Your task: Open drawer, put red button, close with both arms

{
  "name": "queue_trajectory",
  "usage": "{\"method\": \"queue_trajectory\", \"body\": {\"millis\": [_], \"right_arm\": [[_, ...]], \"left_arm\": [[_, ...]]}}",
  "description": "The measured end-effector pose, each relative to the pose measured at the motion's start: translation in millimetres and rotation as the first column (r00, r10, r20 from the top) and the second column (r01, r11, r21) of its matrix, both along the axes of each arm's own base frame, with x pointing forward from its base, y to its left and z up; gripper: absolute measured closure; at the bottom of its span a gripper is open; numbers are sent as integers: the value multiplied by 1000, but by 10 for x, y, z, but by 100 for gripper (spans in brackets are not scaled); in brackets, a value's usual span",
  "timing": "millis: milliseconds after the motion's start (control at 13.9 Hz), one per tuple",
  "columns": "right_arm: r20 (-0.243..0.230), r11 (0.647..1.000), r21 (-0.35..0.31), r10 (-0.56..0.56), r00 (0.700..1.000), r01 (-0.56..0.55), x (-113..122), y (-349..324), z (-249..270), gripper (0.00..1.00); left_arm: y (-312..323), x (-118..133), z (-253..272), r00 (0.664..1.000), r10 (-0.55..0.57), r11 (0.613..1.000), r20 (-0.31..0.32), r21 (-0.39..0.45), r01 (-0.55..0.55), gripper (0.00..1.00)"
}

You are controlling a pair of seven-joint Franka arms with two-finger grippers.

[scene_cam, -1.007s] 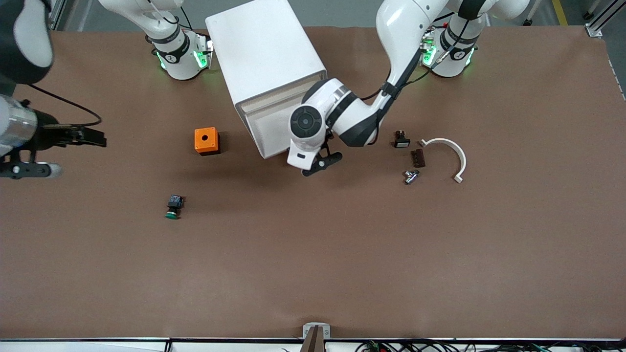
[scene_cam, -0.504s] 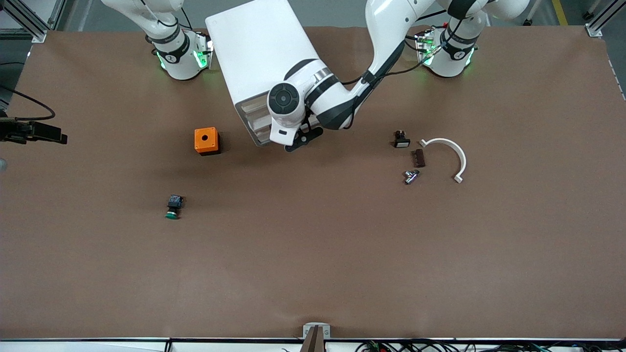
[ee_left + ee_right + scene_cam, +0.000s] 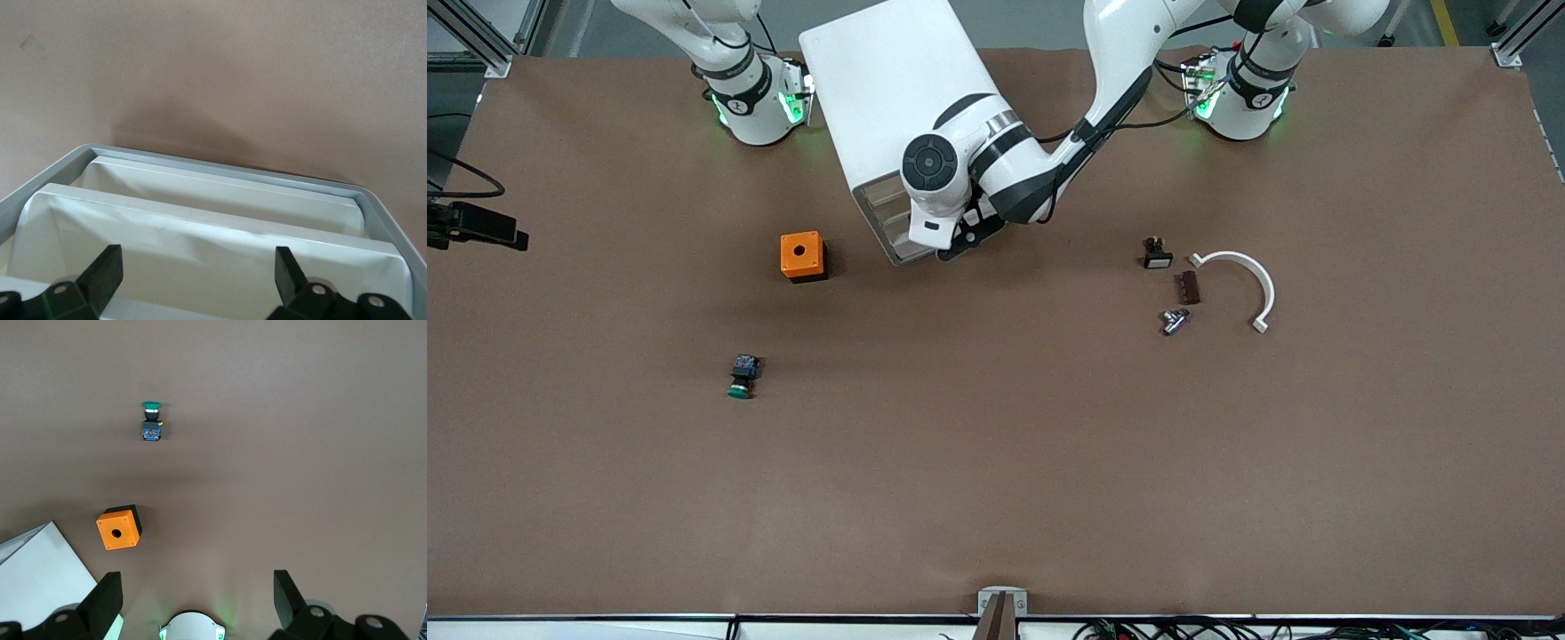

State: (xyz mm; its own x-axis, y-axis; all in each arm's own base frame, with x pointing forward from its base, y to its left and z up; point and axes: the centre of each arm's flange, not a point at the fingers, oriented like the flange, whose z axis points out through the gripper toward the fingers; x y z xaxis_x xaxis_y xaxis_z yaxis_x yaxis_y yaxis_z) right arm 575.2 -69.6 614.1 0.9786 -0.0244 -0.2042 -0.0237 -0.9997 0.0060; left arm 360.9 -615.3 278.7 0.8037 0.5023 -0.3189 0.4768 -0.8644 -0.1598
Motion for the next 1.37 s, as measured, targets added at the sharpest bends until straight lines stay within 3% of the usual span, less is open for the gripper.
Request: {"method": "queue_trajectory", "body": {"millis": [144,360,576,863,1151,1367], "right_arm": [[-24,1000,1,-4,1000,4,-30,59,-5,0],[3,1000,-4,-16,1000,16,-132,91,191,0],[35,1000,-6,-20,999,21,-328,103,446,0],[88,1000,-1,-22,996,22,-532,114,406,0],[126,1000,0,-18,992,18,-789,152,501,0],[151,1000,0,-14,988,14,-852,179,577,0]], "left_arm": [[6,7,-3,1000,6,1000,0,3,-6,0],[84,135,-6,999,48,999,1,12,-48,0],[483,727,40,994,107,994,37,14,-108,0],[1241,1584,180,980,129,990,151,42,-136,0],[2042,2262,550,962,117,991,246,34,-129,0],[2805,2718,1007,946,118,993,303,-8,-121,0]]}}
